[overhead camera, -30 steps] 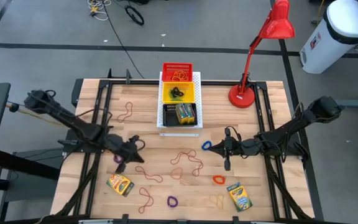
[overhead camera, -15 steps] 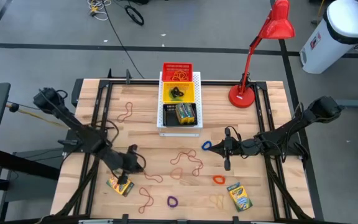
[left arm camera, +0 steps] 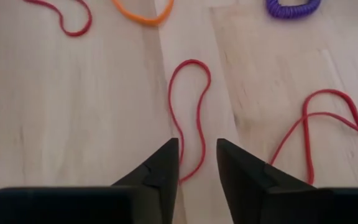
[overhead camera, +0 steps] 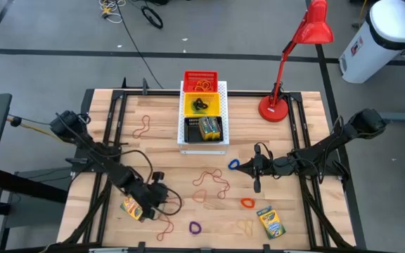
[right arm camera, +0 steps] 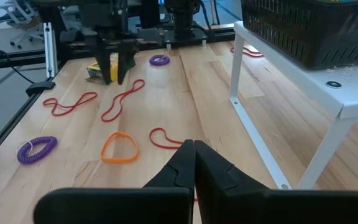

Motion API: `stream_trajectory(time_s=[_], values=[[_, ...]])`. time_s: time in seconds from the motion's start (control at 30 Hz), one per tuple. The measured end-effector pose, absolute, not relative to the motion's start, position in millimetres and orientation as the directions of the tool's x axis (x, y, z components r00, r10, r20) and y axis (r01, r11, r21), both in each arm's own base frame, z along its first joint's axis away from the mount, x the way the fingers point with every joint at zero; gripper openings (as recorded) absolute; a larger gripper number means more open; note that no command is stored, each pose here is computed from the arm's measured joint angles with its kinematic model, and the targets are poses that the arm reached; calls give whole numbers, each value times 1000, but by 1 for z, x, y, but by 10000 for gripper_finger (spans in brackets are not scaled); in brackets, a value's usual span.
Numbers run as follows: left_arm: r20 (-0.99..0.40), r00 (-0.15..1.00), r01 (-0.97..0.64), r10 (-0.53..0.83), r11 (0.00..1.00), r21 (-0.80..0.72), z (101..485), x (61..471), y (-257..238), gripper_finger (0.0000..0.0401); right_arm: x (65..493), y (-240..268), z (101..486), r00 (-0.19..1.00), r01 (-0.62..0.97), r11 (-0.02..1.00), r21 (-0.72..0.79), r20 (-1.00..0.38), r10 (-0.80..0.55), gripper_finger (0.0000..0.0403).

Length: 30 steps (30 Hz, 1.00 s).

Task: Pick & Place Office Desk Supplies
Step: Put the red rubber band into the red bin on the shelf

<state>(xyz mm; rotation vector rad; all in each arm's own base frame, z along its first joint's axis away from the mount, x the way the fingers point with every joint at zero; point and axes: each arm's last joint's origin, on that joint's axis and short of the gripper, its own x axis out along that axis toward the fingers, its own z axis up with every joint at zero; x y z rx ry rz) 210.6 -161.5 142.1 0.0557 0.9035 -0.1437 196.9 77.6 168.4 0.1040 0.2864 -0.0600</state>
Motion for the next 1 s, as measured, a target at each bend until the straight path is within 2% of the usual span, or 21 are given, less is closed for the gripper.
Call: stream_trajectory(time_s=[0.23, 0.43, 0.6, 0.87, 1.0], values=[[-830, 550, 177, -99, 984, 0, 129, 218, -169, 159, 197, 78, 168, 958, 74, 993, 94, -285, -44, 5], [-858, 513, 116, -26, 992, 40, 116, 218, -167, 157, 197, 78, 168, 957, 74, 993, 94, -285, -44, 5], [-862, 507, 72, -11, 997, 30, 114, 218, -165, 123, 197, 78, 168, 957, 74, 993, 94, -285, -44, 5], [-878, 478, 151, 12, 984, 96, 114, 215, -163, 12, 197, 78, 168, 957, 74, 993, 94, -285, -44, 5], [-879, 477, 197, 22, 972, 131, 122, 210, -158, 5, 197, 78, 168, 958, 74, 993, 94, -285, -44, 5]])
